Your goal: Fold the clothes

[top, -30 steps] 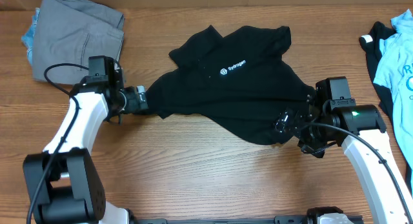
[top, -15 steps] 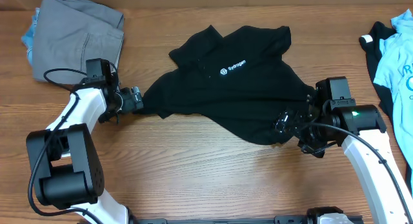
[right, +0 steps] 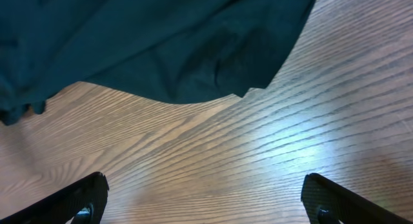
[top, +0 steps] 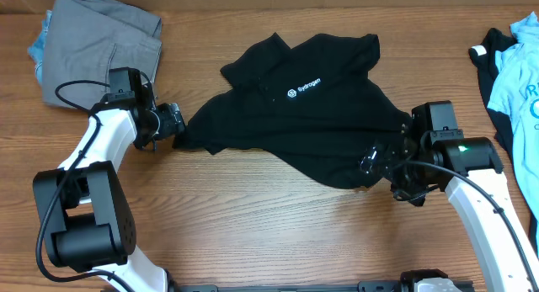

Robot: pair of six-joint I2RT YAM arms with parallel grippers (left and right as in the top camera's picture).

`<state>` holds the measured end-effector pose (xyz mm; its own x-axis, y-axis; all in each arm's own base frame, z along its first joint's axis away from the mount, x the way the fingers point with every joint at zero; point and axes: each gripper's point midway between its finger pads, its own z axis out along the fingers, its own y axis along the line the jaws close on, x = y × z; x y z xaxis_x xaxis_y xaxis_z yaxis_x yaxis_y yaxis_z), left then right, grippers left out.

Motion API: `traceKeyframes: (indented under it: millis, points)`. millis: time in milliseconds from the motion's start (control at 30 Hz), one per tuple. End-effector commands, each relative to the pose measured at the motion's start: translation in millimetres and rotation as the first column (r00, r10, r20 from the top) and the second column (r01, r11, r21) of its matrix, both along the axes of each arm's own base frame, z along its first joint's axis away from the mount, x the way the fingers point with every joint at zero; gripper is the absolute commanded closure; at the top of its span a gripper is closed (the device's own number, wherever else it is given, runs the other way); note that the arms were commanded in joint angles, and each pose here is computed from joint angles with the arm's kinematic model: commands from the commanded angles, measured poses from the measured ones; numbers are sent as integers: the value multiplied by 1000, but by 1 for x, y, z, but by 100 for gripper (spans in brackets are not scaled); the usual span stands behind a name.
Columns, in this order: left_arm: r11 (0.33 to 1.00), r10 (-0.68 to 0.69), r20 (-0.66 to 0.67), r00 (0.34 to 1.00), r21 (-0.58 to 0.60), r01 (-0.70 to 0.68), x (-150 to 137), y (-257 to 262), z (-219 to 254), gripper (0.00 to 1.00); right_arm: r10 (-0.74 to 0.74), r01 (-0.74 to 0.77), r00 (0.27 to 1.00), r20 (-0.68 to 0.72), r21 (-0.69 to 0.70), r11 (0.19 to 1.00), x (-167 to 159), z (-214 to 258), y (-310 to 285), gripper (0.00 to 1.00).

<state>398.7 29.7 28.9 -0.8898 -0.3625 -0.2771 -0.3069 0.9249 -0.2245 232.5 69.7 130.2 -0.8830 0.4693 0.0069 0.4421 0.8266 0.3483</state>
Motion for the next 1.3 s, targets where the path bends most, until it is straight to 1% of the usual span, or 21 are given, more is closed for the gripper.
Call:
traceKeyframes:
  millis: [0, 67, 200, 233, 267, 300, 367, 467, 533, 600, 667, 733, 833, 933, 1067, 1267]
  points:
    - [1000, -5, -31, 1000, -27, 4, 1, -4, -11, 19, -29, 28, 998, -49, -18, 999, -11, -18, -4, 0]
    - [999, -10, -53, 999, -39, 8, -2, -7, -19, 22, -36, 35, 998, -58, -18, 999, -13, -24, -4, 0]
    - [999, -20, -93, 995, -49, 16, -5, -12, -36, 23, -52, 51, 996, -71, -16, 999, -15, -28, -4, 0]
    - [998, -25, -112, 993, -59, 18, -7, -14, -44, 30, -52, 51, 996, -77, -18, 999, -16, -29, -4, 0]
    - [998, -25, -119, 993, -60, 18, -8, -14, -47, 35, -52, 51, 995, -82, -18, 999, -18, -30, -4, 0]
    - [998, -25, -129, 991, -61, 18, -9, -14, -50, 37, -53, 51, 995, -87, -19, 998, -19, -32, -4, 0]
    - [998, -26, -141, 990, -62, 17, -11, -14, -55, 37, -53, 51, 994, -91, -20, 998, -21, -37, -5, 0]
    - [998, -26, -150, 988, -64, 16, -13, -15, -58, 39, -71, 70, 995, -64, -14, 997, -13, -41, -4, 1]
    - [998, -26, -150, 988, -66, 17, -13, -15, -58, 42, -108, 108, 993, -50, -5, 994, -7, -44, -4, 8]
    - [997, -26, -152, 988, -72, 15, -13, -16, -58, 42, -137, 137, 990, -39, 3, 991, 0, -47, -3, 13]
    - [997, -24, -153, 988, -72, 13, -13, -16, -58, 44, -141, 142, 990, -27, 6, 990, 7, -51, -2, 14]
    - [997, -24, -155, 988, -72, 13, -14, -16, -58, 49, -144, 144, 989, -32, 6, 990, 13, -57, -2, 15]
    - [997, -24, -156, 987, -73, 13, -14, -16, -58, 53, -144, 144, 987, -72, -4, 990, 15, -72, -2, 17]
    - [997, -7, -163, 987, -76, -6, -15, -16, -58, 54, -154, 154, 980, -128, -13, 988, 15, -87, -1, 17]
    - [997, -1, -165, 986, -81, -12, -15, -17, -58, 56, -148, 150, 968, -201, -5, 989, 13, -108, 2, 22]
    - [997, -2, -165, 986, -81, -12, -15, -17, -58, 55, -148, 150, 963, -224, -11, 989, 12, -117, 2, 24]
